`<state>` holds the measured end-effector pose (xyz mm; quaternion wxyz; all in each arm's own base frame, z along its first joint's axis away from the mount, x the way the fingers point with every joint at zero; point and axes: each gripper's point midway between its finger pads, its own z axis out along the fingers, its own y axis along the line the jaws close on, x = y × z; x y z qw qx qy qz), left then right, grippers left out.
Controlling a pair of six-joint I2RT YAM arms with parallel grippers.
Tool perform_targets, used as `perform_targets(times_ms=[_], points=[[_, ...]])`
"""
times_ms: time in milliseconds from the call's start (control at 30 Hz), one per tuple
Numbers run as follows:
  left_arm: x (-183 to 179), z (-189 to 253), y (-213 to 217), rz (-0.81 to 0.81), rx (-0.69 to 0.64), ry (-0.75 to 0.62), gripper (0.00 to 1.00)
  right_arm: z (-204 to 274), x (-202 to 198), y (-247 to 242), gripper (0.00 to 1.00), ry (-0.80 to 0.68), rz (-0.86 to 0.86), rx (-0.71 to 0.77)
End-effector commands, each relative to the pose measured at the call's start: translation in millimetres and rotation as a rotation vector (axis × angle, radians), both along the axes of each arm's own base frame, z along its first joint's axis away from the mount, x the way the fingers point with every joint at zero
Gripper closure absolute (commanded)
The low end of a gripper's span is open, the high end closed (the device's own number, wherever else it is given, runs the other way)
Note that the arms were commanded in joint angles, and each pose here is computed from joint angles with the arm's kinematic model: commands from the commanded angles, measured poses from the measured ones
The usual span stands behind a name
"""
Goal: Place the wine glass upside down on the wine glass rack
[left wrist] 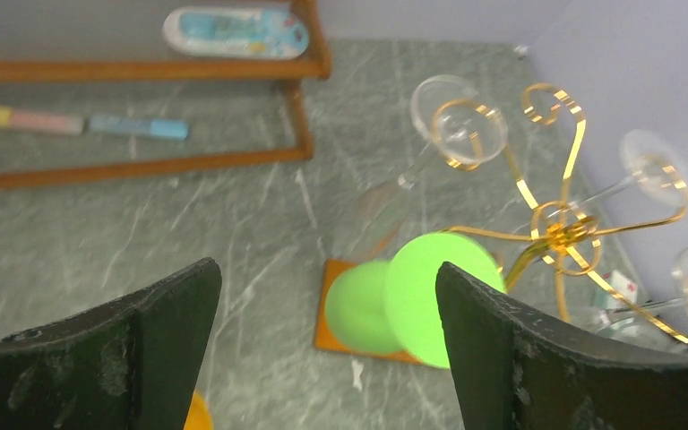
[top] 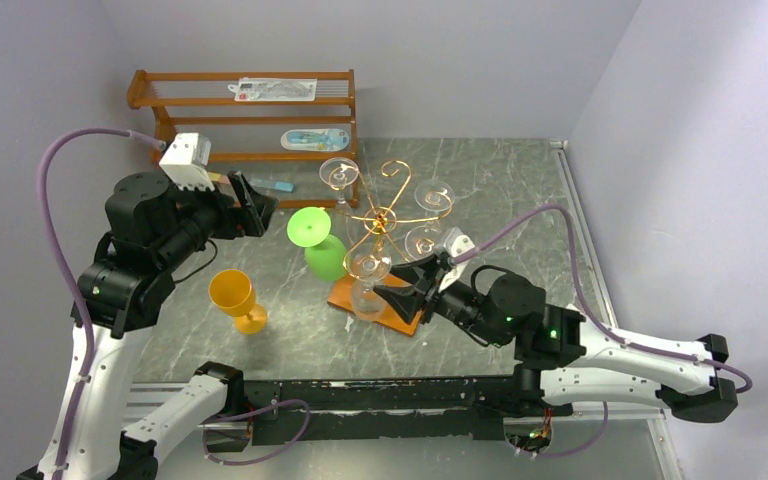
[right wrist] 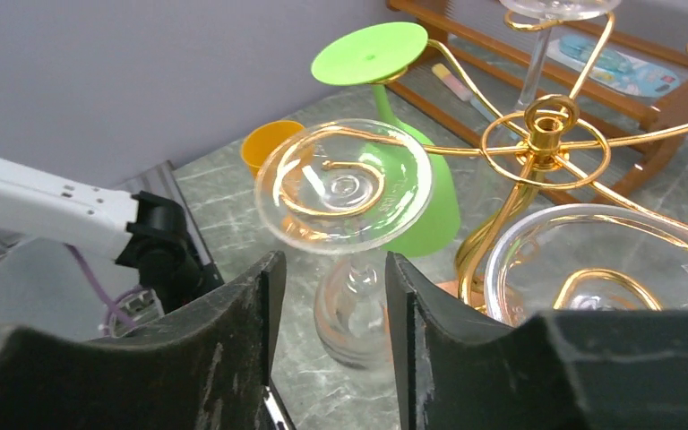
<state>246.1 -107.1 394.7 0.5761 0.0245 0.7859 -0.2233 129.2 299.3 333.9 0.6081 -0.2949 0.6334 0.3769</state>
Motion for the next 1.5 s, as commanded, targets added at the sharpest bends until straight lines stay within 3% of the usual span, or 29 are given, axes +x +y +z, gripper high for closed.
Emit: perform_targets(times_ms=[0,133,300,533,667,900,1033,1300,1467], points=[[-18.4,-43.4,28.2,0.106,0.107,0.165,0.07,8.2,-20.0,-9.1,0.5,-0.011,0.102,-0.001],[-33.5,-65.2,46.3,0.184,0.146,0.24,0.08,19.8,-36.4,-19.4,0.45,-0.036,0.185,0.002],[-51.9,-98.3,59.2,0.237,0.175,0.336,0.19,39.5,-51.6,-32.3,0.42,-0.093,0.259,0.011],[-60.2,-155.2,72.6,0.324,0.231,0.501,0.32,86.6,-56.5,-46.3,0.42,-0.153,0.262,0.145],[-51.5,-179.9,70.1,0.339,0.232,0.54,0.31,100.2,-53.0,-50.7,0.41,-0.174,0.233,0.211],[-29.5,-210.6,66.2,0.368,0.242,0.578,0.44,100.0,-56.6,-33.9,0.45,-0.177,0.274,0.214],[-28.6,-228.6,66.7,0.386,0.264,0.649,0.51,89.7,-50.8,-21.0,0.49,-0.164,0.262,0.177],[-27.7,-245.8,61.8,0.392,0.245,0.697,0.6,106.4,-41.9,-17.9,0.51,-0.203,0.215,0.236],[-32.9,-260.8,50.4,0.346,0.21,0.746,0.8,120.6,-42.4,-17.7,0.51,-0.25,0.215,0.27]])
